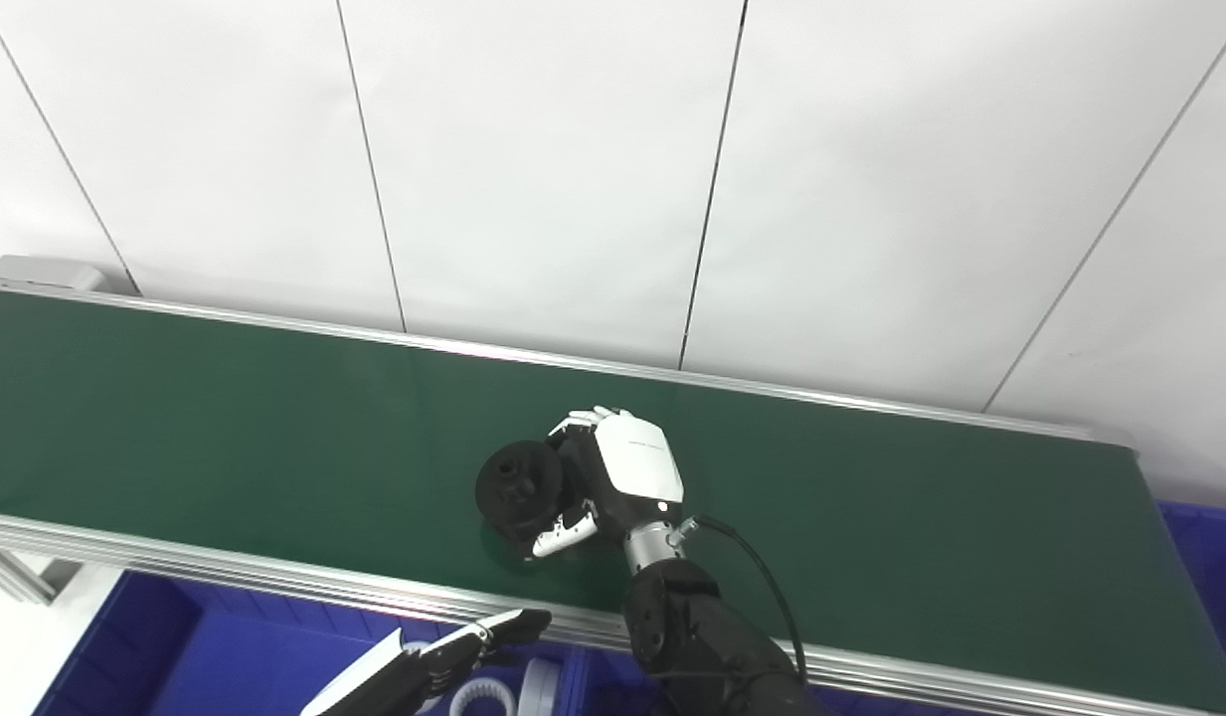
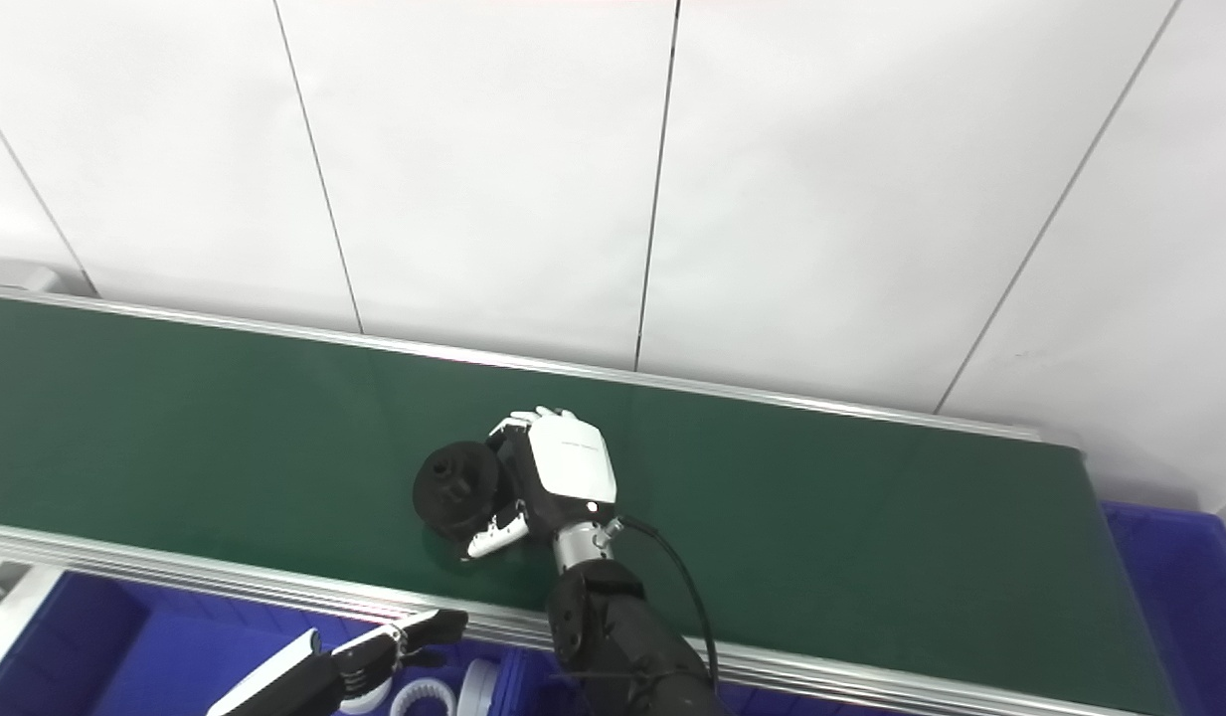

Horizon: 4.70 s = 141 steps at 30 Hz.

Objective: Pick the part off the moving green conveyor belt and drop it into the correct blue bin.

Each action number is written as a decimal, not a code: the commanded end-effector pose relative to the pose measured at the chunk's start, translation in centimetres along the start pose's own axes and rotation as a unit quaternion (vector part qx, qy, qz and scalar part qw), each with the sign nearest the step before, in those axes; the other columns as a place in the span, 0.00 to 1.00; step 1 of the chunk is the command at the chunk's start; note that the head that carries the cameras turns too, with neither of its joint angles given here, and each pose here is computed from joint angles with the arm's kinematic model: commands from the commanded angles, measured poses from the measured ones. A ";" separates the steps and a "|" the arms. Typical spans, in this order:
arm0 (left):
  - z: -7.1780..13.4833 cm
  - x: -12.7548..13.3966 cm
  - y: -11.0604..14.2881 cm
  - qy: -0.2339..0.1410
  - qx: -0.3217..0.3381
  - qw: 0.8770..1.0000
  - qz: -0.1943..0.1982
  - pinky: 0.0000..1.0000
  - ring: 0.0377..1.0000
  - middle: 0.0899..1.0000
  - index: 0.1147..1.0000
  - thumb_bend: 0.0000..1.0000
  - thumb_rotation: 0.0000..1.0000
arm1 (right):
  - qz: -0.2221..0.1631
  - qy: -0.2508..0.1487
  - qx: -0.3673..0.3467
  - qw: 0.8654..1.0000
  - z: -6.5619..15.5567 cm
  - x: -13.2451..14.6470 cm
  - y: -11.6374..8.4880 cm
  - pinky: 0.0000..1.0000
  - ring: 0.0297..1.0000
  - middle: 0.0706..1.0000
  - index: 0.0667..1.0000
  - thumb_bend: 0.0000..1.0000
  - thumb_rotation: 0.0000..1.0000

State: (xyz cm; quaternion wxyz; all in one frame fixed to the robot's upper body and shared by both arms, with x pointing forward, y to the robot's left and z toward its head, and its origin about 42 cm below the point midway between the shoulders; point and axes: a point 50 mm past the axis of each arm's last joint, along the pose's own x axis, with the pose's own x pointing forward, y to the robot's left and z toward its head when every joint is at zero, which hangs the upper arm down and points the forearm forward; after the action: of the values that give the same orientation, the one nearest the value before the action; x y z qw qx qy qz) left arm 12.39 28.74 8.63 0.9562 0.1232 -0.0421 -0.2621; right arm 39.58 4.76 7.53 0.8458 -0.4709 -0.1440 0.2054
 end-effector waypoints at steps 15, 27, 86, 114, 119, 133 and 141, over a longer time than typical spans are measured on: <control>0.3 1.8 0.7 -0.039 0.010 0.999 -0.012 0.87 0.92 0.94 0.91 0.51 0.51 | -0.119 -0.061 0.056 0.989 -1.0 -1.1 -4.9 0.89 0.85 0.77 0.45 0.52 0.14; 0.0 2.3 1.3 -0.039 0.015 0.999 -0.018 0.87 0.93 0.95 0.92 0.50 0.52 | -0.145 -0.061 0.086 0.984 -1.9 -6.4 -7.0 0.89 0.86 0.77 0.45 0.52 0.14; 3.0 4.9 5.4 -0.074 -0.003 0.997 -0.027 0.96 0.98 0.97 0.95 0.48 0.61 | 0.001 0.049 0.079 0.996 -6.5 -27.8 -3.4 0.78 0.82 0.79 0.73 0.88 0.39; 1.8 3.9 4.4 -0.053 0.005 0.998 -0.015 0.94 0.97 0.97 0.95 0.49 0.61 | 0.018 -0.071 0.301 0.951 -0.8 -28.7 -7.9 0.81 0.87 0.91 0.89 0.48 0.86; 1.9 2.5 3.9 -0.044 0.009 0.999 -0.019 0.94 0.97 0.98 0.96 0.49 0.63 | 0.027 -0.084 0.325 0.942 0.4 -28.5 -8.6 0.85 0.92 0.95 0.93 0.48 0.96; 1.6 -2.3 2.5 -0.016 -0.020 0.999 -0.030 0.96 0.98 0.98 0.96 0.49 0.63 | 0.040 -0.080 0.338 0.937 0.4 -28.3 -7.6 0.89 0.95 0.99 0.96 0.49 1.00; 1.7 -2.5 1.9 -0.011 -0.034 0.999 -0.025 0.97 0.99 0.98 0.96 0.49 0.62 | 0.048 -0.074 0.337 0.937 0.3 -28.7 -7.5 0.90 0.96 0.99 0.96 0.46 1.00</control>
State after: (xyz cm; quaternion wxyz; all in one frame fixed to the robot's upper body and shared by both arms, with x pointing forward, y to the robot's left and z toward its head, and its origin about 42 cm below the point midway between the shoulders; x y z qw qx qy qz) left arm 10.90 31.15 9.79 0.9526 0.0894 -0.0213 -0.2901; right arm 16.00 -12.49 11.95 0.9332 -0.1558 -0.0839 0.3128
